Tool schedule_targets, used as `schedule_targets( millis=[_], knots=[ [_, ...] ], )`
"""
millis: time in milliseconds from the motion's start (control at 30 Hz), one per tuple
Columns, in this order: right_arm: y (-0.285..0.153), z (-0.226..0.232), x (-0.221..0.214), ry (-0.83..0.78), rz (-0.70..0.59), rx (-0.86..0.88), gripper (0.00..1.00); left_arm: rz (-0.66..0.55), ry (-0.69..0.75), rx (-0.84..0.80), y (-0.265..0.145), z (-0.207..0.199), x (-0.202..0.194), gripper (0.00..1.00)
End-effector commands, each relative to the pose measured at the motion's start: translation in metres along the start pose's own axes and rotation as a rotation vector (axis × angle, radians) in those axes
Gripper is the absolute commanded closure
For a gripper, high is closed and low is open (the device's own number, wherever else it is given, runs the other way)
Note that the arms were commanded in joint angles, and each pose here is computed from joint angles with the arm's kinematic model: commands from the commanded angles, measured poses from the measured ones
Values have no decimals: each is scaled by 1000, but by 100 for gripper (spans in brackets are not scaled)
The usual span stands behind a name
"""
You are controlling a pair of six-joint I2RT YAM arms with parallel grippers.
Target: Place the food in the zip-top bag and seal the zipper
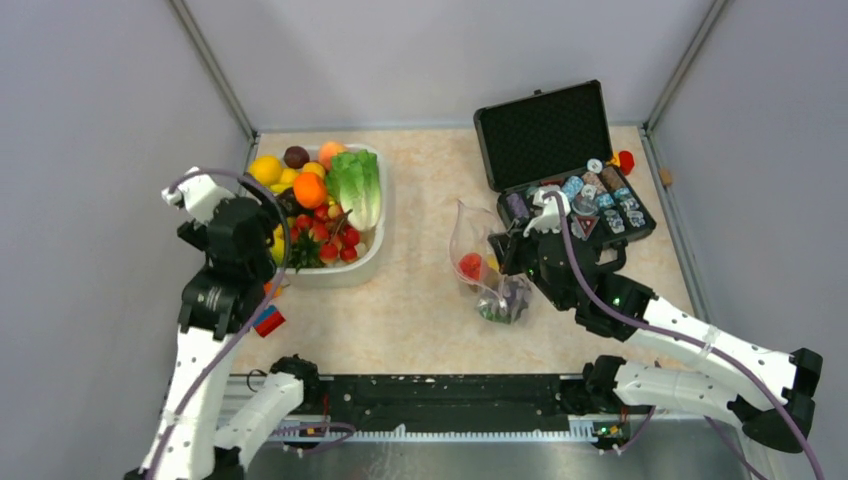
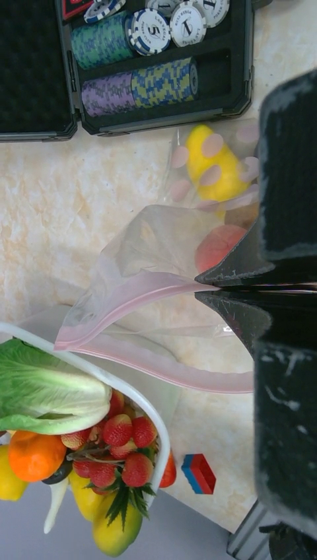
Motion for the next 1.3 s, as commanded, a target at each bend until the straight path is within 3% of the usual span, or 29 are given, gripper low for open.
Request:
schedule_targets(
  millis=[0,100,233,400,600,733,1100,1267],
  knots=[
    [-6,5,21,7,-48,11,99,32,-24,-75,45,-3,14,1],
    [-8,6,22,9,-42,24,99,12,-117,22,63,29,28,1],
    [-10,5,23,-12,-36,27,99,100,-273,260,75,81,10,1],
    [-15,0,24,-30,-42,26,99,111,-443,445,76,110,-34,1],
    [-24,-4,29,-51,-47,34,99,304,-535,702,80,128,-93,1],
    [-28,-3,32,-59,-40,34,98,398,-602,741,88,125,-125,1],
    [-32,0,33,-11,-7,31,99,407,-636,787,101,132,-166,4],
    [-32,2,34,10,-11,26,99,474,-632,774,114,129,-188,7]
  ],
)
Point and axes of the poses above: each gripper's point midway between its finger pads, its own y axis out along the fingers, its own z axis along the line the jaws close on, x = y × z, the point moved 5 cm from there along -y, back along the fingers, and after that the axes turned 11 degrees about y, right-handed, at the moved point
